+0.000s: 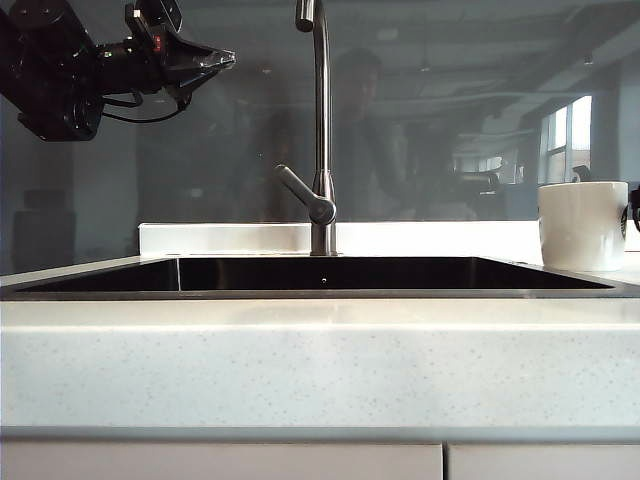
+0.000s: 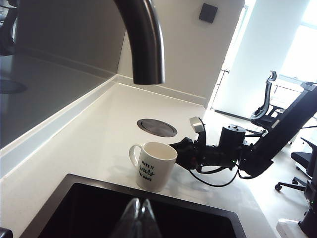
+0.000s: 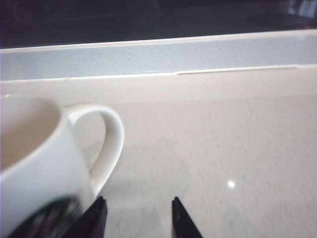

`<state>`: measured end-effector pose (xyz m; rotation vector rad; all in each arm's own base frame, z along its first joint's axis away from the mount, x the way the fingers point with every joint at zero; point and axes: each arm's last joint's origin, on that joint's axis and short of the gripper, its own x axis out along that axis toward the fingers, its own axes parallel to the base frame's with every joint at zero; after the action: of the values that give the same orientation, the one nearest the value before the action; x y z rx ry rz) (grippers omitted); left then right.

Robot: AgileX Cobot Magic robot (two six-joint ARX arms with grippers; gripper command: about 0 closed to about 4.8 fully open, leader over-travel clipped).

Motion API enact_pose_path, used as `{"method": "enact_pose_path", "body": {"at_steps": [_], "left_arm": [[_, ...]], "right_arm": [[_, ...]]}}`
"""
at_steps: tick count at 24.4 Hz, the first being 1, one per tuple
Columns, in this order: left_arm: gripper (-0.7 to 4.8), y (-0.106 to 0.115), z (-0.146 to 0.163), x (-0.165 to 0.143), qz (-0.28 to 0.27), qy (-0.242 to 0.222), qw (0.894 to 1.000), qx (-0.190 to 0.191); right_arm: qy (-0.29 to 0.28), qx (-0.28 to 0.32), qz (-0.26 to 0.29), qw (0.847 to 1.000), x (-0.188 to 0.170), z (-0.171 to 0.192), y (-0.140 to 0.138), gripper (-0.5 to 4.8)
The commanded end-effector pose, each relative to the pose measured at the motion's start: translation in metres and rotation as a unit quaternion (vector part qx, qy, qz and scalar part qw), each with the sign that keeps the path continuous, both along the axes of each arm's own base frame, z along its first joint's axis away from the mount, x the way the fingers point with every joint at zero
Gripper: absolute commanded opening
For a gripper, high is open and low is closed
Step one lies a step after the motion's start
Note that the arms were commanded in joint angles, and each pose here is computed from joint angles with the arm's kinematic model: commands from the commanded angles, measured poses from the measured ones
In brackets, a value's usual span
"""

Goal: Pick up the mug next to the sink, go to the faucet to get some water, pour the water into the sink, and finally put the mug back to its place.

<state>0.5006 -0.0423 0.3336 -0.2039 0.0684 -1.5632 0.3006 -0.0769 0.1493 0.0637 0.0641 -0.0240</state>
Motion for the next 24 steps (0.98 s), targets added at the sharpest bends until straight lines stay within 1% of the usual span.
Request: {"method": "enact_pose_path", "body": {"at_steps": [1,2,3,4,6,9,11,15,19,24], "left_arm": [[-0.05,0.0,0.01,-0.007,-0.001,-0.025,1.0,0.001],[-0.04,0.001,0.014,-0.009,-0.001,-0.03,1.0,0.001],[-0.04,0.002,0.024,-0.014,0.001,-0.041,0.999,0.001],[-0.04,0.003,0.033,-0.019,0.002,-0.051,0.999,0.0],[-0.04,0.003,0.049,-0.028,0.002,-0.067,0.998,0.0],[-0.04,0.004,0.08,-0.049,0.002,-0.097,0.995,-0.001],[-0.04,0.003,0.119,-0.08,0.0,-0.136,0.991,-0.003],[-0.04,0.004,0.163,-0.123,-0.002,-0.184,0.983,-0.005],[-0.04,0.005,0.203,-0.172,-0.002,-0.235,0.972,-0.006],[-0.04,0.008,0.239,-0.232,0.0,-0.278,0.96,-0.007]], "right_arm": [[-0.041,-0.005,-0.004,0.999,-0.017,0.007,0.004,1.44],[-0.052,-0.008,-0.013,0.999,-0.024,0.009,0.005,1.15],[-0.07,-0.003,-0.029,0.997,-0.038,0.015,0.008,0.38],[-0.082,0.008,-0.029,0.996,-0.047,0.02,0.011,-0.12],[-0.103,0.026,-0.023,0.994,-0.059,0.03,0.016,-0.09],[-0.124,0.026,-0.02,0.992,-0.069,0.044,0.025,-0.09],[-0.121,0.029,-0.007,0.992,-0.078,0.061,0.035,-0.09],[-0.116,0.032,0.01,0.993,-0.094,0.078,0.046,-0.09],[-0.105,0.035,0.021,0.994,-0.112,0.09,0.053,-0.09],[-0.103,0.035,0.031,0.994,-0.131,0.1,0.057,-0.09]]}}
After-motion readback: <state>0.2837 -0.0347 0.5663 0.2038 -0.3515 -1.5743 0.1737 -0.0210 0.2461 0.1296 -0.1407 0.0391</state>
